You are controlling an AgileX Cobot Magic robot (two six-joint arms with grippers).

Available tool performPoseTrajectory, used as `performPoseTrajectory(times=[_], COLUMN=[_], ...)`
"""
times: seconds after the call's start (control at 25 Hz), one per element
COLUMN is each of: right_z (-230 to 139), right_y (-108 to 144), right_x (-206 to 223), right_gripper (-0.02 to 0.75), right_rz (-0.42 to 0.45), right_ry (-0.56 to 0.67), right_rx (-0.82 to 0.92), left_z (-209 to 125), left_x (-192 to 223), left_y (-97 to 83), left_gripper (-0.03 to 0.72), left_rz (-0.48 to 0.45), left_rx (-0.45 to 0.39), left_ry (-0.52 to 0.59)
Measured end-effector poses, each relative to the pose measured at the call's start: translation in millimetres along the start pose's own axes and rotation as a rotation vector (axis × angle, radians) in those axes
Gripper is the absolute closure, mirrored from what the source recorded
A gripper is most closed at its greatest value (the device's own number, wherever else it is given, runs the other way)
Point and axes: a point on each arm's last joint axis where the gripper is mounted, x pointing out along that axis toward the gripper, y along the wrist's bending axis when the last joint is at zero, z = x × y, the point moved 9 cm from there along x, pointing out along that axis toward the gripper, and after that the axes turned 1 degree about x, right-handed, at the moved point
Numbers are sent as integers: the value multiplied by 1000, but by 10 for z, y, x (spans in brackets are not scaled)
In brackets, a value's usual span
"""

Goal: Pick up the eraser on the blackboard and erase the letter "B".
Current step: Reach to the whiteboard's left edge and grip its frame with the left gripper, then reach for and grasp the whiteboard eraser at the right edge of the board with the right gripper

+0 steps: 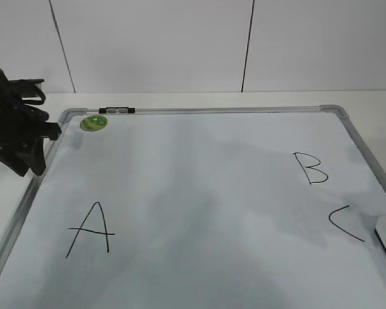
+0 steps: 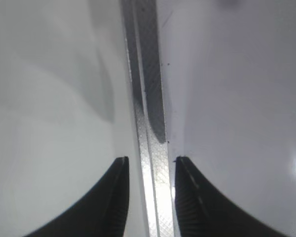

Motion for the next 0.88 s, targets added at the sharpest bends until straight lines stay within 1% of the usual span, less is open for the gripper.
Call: performPoseTrajectory(times=[0.4,0.48,0.8,0.88], right_z=[-15,-15,-21,-21], right_y=[2,2,2,2], right_x=[0,0,0,0], right_gripper=[153,153,153,153], right_rz=[1,1,1,1], right_ry=[8,8,12,12], right_rx=[-1,-3,-3,-3], left_z=[10,18,17,18], left_x=[179,182,183,182], left_y=[32,35,47,47], left_gripper=[455,478,626,657], left_rz=[8,9,16,16], left_rx=[-2,-1,4,-11], left_ry=[24,22,22,22])
